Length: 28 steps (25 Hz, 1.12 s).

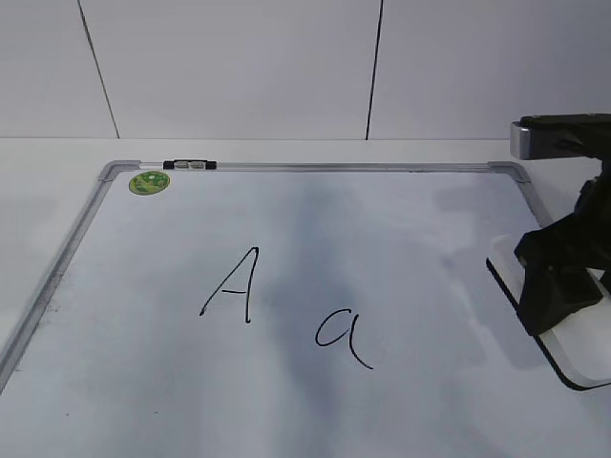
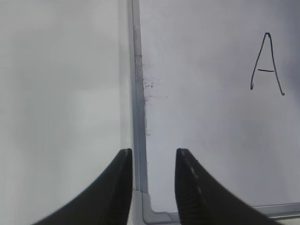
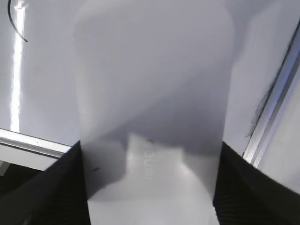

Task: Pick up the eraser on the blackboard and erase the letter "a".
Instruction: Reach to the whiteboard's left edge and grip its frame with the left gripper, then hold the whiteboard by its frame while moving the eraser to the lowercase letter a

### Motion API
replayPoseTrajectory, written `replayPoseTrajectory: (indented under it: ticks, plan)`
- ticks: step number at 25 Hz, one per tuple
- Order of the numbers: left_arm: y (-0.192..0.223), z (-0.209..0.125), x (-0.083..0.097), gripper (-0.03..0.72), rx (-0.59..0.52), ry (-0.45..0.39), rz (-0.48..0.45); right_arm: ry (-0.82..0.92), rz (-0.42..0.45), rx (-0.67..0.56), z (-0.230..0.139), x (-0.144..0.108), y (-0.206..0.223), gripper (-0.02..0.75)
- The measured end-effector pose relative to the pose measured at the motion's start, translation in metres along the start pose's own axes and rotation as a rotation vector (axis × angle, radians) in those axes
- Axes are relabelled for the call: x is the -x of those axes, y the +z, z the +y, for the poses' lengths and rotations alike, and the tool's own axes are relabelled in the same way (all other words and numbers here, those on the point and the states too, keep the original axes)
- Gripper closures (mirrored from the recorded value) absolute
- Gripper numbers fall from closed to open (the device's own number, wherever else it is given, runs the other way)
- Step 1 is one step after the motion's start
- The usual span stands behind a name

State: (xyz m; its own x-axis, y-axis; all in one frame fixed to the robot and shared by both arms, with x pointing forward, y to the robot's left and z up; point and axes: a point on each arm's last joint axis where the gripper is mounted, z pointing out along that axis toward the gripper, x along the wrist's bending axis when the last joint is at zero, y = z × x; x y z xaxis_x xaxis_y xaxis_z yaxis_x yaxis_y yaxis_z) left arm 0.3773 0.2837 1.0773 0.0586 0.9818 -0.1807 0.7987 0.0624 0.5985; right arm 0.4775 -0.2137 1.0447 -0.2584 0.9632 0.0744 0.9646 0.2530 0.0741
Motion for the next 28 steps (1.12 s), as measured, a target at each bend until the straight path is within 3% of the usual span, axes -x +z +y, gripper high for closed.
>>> replayPoseTrajectory:
  ticks: [10,28]
  plan:
    - [0.047,0.065,-0.002,0.453,-0.118,-0.033,0.002,0.0,0.001,-0.002,0.0,0.0,0.0,0.178]
    - [0.13,0.092,-0.015,0.454,-0.332,-0.044,0.018,0.007,0.012,-0.005,0.0,-0.001,0.0,0.178]
